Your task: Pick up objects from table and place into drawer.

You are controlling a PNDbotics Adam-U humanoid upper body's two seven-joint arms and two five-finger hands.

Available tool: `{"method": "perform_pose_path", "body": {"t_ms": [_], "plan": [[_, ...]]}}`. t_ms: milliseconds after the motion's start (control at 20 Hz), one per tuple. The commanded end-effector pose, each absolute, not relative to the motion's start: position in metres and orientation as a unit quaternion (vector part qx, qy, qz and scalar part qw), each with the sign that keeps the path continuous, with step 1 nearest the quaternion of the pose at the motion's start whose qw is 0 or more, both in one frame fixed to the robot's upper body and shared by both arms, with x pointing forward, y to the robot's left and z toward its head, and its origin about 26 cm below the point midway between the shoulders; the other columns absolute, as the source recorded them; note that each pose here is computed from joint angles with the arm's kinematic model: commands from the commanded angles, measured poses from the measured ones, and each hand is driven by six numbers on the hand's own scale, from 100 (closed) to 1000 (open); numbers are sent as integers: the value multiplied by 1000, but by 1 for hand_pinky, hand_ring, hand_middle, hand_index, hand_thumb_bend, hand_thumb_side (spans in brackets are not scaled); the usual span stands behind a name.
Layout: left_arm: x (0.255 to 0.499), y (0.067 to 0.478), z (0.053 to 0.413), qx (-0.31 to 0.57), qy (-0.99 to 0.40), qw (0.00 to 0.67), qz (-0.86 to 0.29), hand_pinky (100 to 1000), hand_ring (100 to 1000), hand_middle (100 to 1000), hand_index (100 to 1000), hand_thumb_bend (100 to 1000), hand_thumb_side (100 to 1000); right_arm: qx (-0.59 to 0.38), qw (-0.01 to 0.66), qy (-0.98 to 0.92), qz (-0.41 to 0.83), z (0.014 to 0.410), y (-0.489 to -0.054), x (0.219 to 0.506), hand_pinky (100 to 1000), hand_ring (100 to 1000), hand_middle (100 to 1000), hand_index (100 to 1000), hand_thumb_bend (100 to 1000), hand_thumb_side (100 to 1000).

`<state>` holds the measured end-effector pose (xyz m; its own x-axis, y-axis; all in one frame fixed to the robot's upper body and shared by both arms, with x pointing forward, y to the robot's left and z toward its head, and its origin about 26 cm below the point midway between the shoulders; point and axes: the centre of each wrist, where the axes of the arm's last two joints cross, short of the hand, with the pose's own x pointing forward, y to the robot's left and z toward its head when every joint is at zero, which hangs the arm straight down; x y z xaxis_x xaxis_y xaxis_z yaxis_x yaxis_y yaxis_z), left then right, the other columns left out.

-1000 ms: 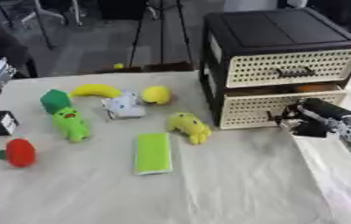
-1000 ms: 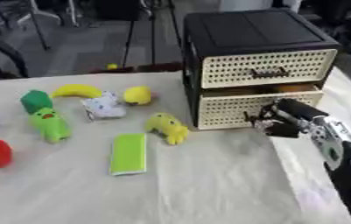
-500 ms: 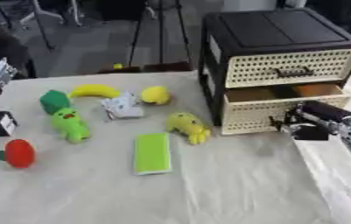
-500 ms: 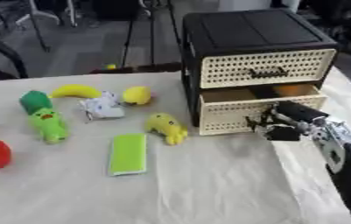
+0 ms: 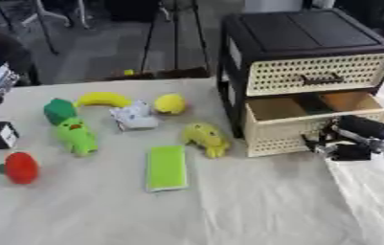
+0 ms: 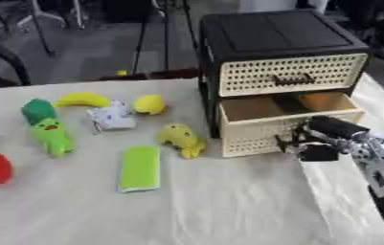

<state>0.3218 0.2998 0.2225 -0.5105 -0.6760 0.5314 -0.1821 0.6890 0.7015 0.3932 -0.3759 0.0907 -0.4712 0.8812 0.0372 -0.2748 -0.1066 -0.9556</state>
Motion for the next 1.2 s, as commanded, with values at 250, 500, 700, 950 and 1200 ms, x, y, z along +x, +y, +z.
{"method": "perform_pose_path", "body": {"t_ms": [250, 500, 700, 950, 1200], "plan": [[319, 303, 233, 273, -819, 406, -301, 604, 564, 555, 662, 510, 754, -298, 412, -521, 686, 114, -384, 375, 100, 100, 100, 502, 186, 1000], [319, 304, 232, 275, -817, 406, -301, 605, 564, 555, 662, 510, 754, -293, 414, -531, 679, 118, -382, 360, 100, 100, 100, 506, 174, 1000], [319, 305, 232, 277, -817, 407, -301, 605, 563, 556, 662, 510, 755, -292, 421, -536, 671, 118, -382, 349, 100, 100, 100, 509, 168, 1000], [319, 306, 232, 279, -815, 408, -301, 605, 563, 555, 662, 510, 755, -298, 430, -539, 660, 117, -385, 336, 100, 100, 100, 508, 165, 1000], [319, 306, 231, 280, -814, 409, -302, 605, 564, 556, 662, 510, 755, -300, 443, -537, 652, 112, -389, 329, 100, 100, 100, 565, 155, 1000]]}}
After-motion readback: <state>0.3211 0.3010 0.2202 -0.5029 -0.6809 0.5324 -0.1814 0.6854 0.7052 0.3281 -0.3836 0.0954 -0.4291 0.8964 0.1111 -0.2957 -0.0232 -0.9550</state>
